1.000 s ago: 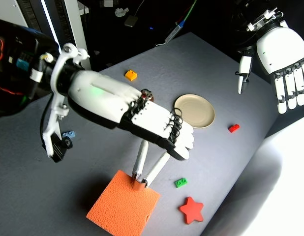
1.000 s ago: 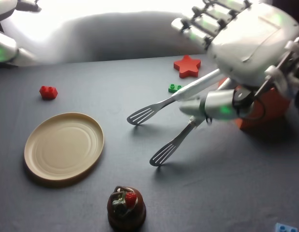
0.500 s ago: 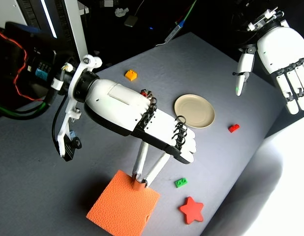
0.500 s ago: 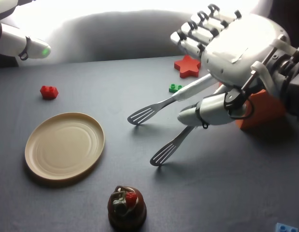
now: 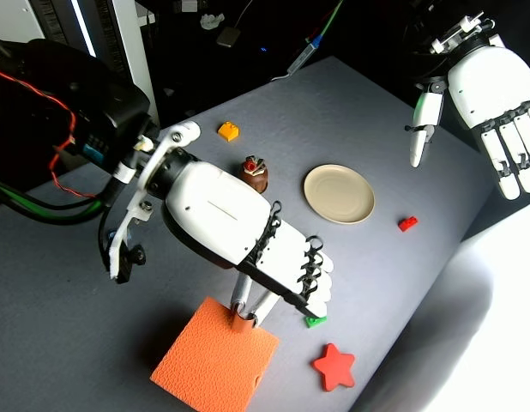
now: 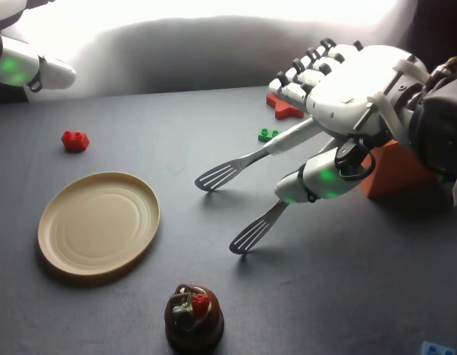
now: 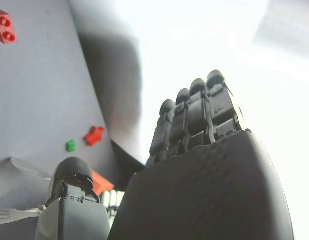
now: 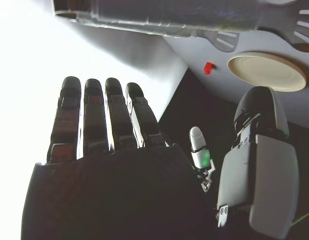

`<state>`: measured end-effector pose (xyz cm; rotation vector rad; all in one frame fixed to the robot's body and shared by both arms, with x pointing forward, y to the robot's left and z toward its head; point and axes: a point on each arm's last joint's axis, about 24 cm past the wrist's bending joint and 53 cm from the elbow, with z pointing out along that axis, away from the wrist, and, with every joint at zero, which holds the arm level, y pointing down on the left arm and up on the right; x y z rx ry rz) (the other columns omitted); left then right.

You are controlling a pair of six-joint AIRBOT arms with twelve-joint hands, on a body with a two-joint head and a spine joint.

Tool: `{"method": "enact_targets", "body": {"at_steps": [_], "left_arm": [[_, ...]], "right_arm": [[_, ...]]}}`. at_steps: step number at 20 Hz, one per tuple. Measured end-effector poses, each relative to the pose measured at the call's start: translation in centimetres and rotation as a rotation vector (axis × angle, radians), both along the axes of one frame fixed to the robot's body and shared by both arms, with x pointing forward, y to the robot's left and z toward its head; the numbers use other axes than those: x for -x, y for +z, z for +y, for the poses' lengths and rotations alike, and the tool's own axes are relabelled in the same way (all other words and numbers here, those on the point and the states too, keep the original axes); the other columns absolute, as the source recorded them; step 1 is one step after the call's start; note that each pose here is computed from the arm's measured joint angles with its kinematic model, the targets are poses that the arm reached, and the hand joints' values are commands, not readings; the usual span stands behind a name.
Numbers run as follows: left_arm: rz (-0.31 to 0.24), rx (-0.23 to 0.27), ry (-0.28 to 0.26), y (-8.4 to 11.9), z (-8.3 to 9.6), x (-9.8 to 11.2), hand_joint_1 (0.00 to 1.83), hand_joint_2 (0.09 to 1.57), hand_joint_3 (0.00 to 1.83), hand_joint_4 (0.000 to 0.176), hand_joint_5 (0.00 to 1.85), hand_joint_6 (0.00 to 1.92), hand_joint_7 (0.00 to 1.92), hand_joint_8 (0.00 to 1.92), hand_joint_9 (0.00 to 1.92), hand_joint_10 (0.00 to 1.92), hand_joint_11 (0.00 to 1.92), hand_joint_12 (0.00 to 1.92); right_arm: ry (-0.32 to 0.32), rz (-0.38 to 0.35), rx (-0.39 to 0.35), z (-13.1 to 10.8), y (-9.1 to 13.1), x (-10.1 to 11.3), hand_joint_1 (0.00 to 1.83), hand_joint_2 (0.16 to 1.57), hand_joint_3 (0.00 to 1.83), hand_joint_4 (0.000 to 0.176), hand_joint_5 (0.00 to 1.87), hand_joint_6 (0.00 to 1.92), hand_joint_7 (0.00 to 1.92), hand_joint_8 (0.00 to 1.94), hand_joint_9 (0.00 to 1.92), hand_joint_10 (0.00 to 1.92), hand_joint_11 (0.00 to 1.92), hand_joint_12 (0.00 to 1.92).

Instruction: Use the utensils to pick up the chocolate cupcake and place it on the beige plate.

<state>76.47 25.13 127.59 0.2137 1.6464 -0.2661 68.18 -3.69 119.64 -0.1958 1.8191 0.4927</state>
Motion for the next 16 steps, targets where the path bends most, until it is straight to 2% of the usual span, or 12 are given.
{"method": "enact_targets", "body": {"at_steps": [3, 6, 9, 10, 11, 14, 15, 16], "left_arm": [[0.000, 0.000, -0.001, 0.0, 0.0, 0.0, 0.00, 1.11, 0.00, 0.000, 0.01, 0.00, 0.00, 0.00, 0.00, 0.00, 0.00, 0.00], [0.000, -0.001, 0.000, 0.0, 0.0, 0.0, 0.00, 1.11, 0.00, 0.000, 0.00, 0.00, 0.00, 0.00, 0.00, 0.00, 0.00, 0.00], [-0.001, -0.001, -0.002, 0.0, 0.0, 0.0, 0.00, 1.11, 0.00, 0.000, 0.01, 0.00, 0.00, 0.00, 0.00, 0.00, 0.00, 0.00], [-0.001, -0.002, -0.001, 0.0, 0.0, 0.0, 0.00, 1.11, 0.00, 0.000, 0.00, 0.00, 0.00, 0.00, 0.00, 0.00, 0.00, 0.00], [-0.001, -0.002, -0.001, 0.0, 0.0, 0.0, 0.00, 1.12, 0.01, 0.000, 0.00, 0.00, 0.00, 0.00, 0.00, 0.00, 0.00, 0.00], [-0.001, -0.002, -0.001, 0.0, 0.0, 0.0, 0.01, 1.12, 0.01, 0.000, 0.01, 0.00, 0.00, 0.00, 0.00, 0.00, 0.00, 0.00], [-0.003, 0.001, 0.000, 0.1, 0.0, 0.0, 0.02, 1.12, 0.00, 0.000, 0.01, 0.00, 0.00, 0.00, 0.00, 0.00, 0.00, 0.00], [-0.005, 0.002, -0.001, 0.2, 0.0, 0.0, 0.02, 1.12, 0.00, 0.000, 0.01, 0.00, 0.00, 0.00, 0.00, 0.00, 0.00, 0.00]], "right_arm": [[-0.004, 0.043, -0.001, 0.0, -1.0, -0.2, 0.15, 0.94, 0.00, 0.000, 0.00, 0.00, 0.00, 0.00, 0.00, 0.00, 0.00, 0.04], [0.005, 0.039, 0.000, 0.4, -1.0, -0.4, 0.16, 0.94, 0.00, 0.000, 0.00, 0.00, 0.01, 0.00, 0.02, 0.01, 0.03, 0.05], [0.013, 0.047, -0.007, 0.8, -1.1, -0.5, 0.20, 0.92, 0.00, 0.000, 0.00, 0.00, 0.02, 0.00, 0.03, 0.00, 0.00, 0.20], [0.016, 0.062, -0.018, 1.0, -1.3, -0.6, 0.28, 0.90, 0.00, 0.000, 0.00, 0.00, 0.01, 0.00, 0.02, 0.00, 0.00, 0.20], [0.016, 0.072, -0.024, 1.0, -1.5, -0.6, 0.29, 0.90, 0.00, 0.000, 0.00, 0.00, 0.00, 0.00, 0.00, 0.00, 0.00, 0.13], [0.014, 0.077, -0.025, 0.9, -1.6, -0.8, 0.42, 0.90, 0.00, 0.000, 0.00, 0.00, 0.00, 0.00, 0.00, 0.00, 0.00, 0.17], [0.014, 0.077, -0.025, 0.9, -1.7, -1.0, 0.58, 0.92, 0.00, 0.000, 0.00, 0.00, 0.00, 0.00, 0.00, 0.00, 0.00, 0.10], [0.014, 0.078, -0.027, 1.0, -1.7, -1.1, 0.62, 0.93, 0.01, 0.000, 0.00, 0.00, 0.00, 0.00, 0.00, 0.00, 0.00, 0.09]]}}
